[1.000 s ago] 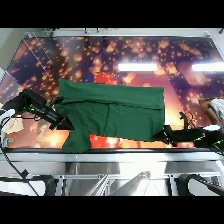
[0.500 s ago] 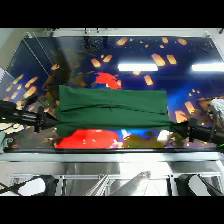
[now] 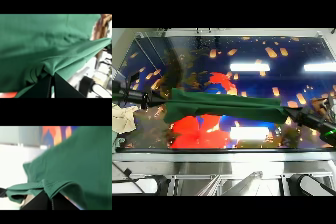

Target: Fold the shirts.

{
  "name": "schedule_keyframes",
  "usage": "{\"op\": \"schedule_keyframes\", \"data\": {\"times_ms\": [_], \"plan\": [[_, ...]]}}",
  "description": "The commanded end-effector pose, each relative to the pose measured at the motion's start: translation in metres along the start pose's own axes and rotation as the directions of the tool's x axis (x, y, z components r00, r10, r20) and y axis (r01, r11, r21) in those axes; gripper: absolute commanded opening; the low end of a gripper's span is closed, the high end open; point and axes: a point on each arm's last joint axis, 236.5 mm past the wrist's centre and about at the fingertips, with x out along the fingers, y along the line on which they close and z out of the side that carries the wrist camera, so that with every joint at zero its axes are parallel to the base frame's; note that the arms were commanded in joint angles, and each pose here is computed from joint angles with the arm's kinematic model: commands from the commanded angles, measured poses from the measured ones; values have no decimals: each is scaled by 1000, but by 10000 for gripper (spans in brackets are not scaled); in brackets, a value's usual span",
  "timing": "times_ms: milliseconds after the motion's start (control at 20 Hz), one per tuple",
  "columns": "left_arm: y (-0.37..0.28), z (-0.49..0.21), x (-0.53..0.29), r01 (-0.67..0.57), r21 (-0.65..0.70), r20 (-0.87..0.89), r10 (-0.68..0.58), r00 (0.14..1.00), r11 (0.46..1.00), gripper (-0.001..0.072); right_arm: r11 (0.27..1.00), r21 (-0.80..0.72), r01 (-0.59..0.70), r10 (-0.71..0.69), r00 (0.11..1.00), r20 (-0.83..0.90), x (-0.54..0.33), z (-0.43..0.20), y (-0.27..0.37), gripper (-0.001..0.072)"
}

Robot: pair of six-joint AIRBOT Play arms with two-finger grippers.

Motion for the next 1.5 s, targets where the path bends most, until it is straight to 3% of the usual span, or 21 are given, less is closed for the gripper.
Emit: {"op": "schedule_keyframes", "data": {"times_ms": [0, 200, 350, 600, 850, 1000, 1250, 1450], "plan": [[5, 50, 20, -58, 62, -28, 60, 998, 996, 32, 995, -88, 43, -39, 998, 46, 49, 29, -17, 21], [40, 88, 44, -146, 52, -84, 150, 985, 988, 32, 991, -118, 63, -68, 997, -30, 97, 43, -30, 21], [52, 94, 64, -133, 46, -148, 138, 979, 990, 31, 992, -93, 88, -94, 994, -57, 107, 42, -46, 22], [51, 99, 95, -123, 82, -225, 139, 964, 989, 31, 967, -95, 239, -251, 956, -149, 99, 19, -86, 22], [58, 87, 104, -120, 50, -264, 129, 956, 992, 30, 969, -80, 236, -247, 952, -181, 98, 12, -85, 22], [45, 80, 96, -100, 51, -290, 111, 951, 994, 29, 984, -92, 149, -166, 964, -209, 95, 8, -54, 22], [-25, 66, 50, -59, 117, -235, 85, 968, 991, 29, 984, -174, -33, -13, 966, -259, 62, -2, 53, 22], [-53, -6, 26, -48, 85, -307, 72, 949, 995, 30, 975, -213, 64, -129, 942, -309, 21, -39, 71, 22]]}}
